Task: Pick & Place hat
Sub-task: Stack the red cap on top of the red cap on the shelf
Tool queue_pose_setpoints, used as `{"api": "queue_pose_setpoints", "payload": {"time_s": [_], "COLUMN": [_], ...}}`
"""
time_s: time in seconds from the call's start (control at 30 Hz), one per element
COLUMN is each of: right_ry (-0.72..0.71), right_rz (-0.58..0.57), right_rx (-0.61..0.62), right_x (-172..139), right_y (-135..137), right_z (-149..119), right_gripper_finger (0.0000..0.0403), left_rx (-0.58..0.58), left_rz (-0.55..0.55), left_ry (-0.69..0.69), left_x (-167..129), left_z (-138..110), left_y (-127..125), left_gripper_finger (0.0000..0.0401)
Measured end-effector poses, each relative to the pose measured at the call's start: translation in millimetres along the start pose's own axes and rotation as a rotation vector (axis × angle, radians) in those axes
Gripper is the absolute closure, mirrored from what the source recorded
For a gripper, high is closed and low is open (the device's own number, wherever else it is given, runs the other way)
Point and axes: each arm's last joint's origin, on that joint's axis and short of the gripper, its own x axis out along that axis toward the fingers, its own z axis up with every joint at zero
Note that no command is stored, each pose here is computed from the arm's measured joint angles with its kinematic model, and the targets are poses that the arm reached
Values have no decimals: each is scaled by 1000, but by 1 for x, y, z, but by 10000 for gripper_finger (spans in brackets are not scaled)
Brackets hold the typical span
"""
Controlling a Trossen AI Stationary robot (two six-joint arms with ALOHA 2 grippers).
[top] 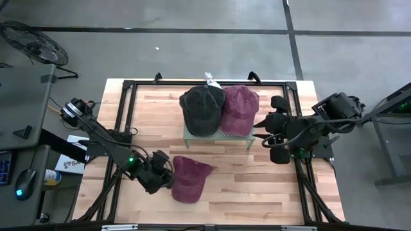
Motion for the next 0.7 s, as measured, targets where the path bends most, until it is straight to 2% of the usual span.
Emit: {"api": "queue_pose_setpoints", "payload": {"time_s": [0.13, 0.33, 0.57, 0.7], "right_ry": [-1, -3, 0, 0], "right_rz": [-3, -25, -34, -33], "right_rx": [-23, -44, -44, -49], "right_x": [0, 1, 3, 3], "right_y": [0, -3, -6, -6], "right_z": [0, 1, 2, 2], "right_gripper_finger": [284, 284, 284, 284], "left_rx": [-117, -165, -260, -260], "left_rz": [6, 83, 164, 184], "left_ry": [-17, -28, 62, 141], "left_x": [2, 18, 51, 58], "left_z": [-1, 15, 47, 57], "left_y": [0, 3, 7, 10], "left_gripper_finger": [181, 117, 106, 106]}}
